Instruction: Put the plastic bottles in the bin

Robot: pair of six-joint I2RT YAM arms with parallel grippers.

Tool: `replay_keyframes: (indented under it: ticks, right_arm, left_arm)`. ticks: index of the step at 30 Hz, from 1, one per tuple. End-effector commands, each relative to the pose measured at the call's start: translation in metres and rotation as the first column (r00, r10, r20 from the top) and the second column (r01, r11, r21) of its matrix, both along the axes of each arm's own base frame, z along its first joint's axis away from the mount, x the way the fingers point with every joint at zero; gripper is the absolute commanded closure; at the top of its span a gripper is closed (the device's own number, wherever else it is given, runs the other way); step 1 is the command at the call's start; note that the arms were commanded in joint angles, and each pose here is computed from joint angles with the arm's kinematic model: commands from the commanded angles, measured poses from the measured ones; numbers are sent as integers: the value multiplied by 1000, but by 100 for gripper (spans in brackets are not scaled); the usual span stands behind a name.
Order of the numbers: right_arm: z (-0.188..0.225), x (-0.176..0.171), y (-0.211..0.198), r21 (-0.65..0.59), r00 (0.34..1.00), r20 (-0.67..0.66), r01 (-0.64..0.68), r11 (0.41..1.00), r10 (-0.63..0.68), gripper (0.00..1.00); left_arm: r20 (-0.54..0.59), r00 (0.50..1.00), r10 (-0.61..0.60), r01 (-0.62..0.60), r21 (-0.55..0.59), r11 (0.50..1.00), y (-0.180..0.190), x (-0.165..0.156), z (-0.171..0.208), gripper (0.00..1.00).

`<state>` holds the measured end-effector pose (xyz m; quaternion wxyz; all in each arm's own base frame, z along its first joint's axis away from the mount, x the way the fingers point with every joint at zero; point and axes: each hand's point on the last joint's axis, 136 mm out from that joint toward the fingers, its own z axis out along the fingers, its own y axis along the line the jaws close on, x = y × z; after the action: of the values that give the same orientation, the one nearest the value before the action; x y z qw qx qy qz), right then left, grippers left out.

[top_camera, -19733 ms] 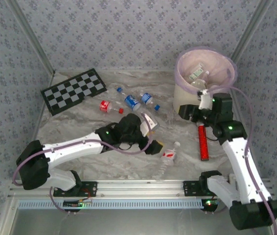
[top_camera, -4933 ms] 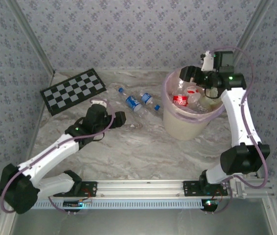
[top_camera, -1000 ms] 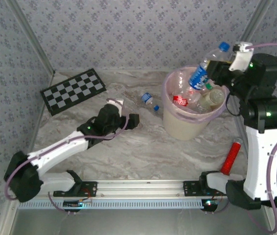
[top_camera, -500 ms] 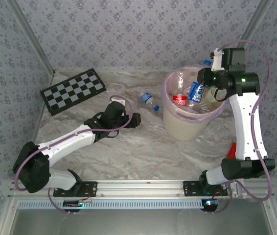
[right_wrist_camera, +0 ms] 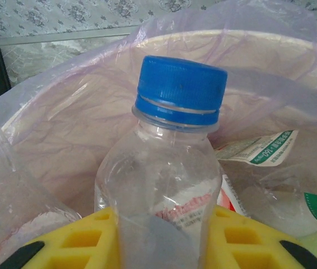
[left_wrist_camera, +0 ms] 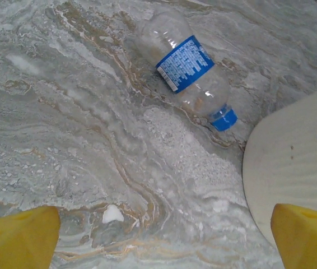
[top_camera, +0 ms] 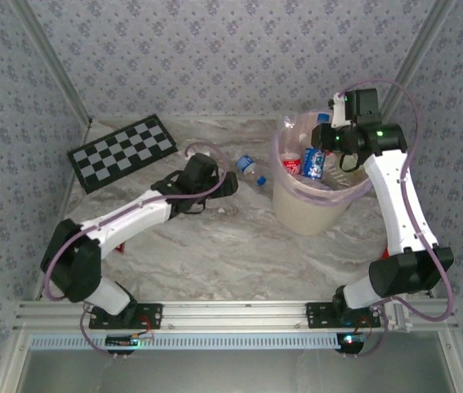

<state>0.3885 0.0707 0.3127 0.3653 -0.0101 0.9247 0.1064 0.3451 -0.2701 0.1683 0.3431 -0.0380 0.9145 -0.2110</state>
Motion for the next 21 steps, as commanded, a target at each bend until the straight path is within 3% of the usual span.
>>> replay_keyframes:
  ticks: [1, 4, 10, 17, 21]
  right_arm:
    - [-61, -22, -7, -61, 971, -238, 17, 998, -31, 50]
    - [-37, -28, -12, -72, 982, -186, 28, 997, -41, 38]
    - [52, -41, -25, -75, 997, 26, 70, 995, -68, 15]
    - [106, -74, -31, -32, 976, 195, 103, 994, -94, 9]
    - [113, -89, -13, 54, 972, 234, 12, 998, -25, 13]
  left_arm:
    - [-30, 998, 55, -54, 16, 998, -2, 14, -1, 3]
    - [-60, 998, 24, -24, 0, 1000, -16, 20, -6, 2]
    - [-51, 999, 6, -7, -20, 1000, -29, 29, -18, 2]
    - [-62, 995, 75, -82, -120, 989, -54, 63, -34, 2]
    - [-54, 995, 84, -91, -121, 988, -68, 86, -42, 1]
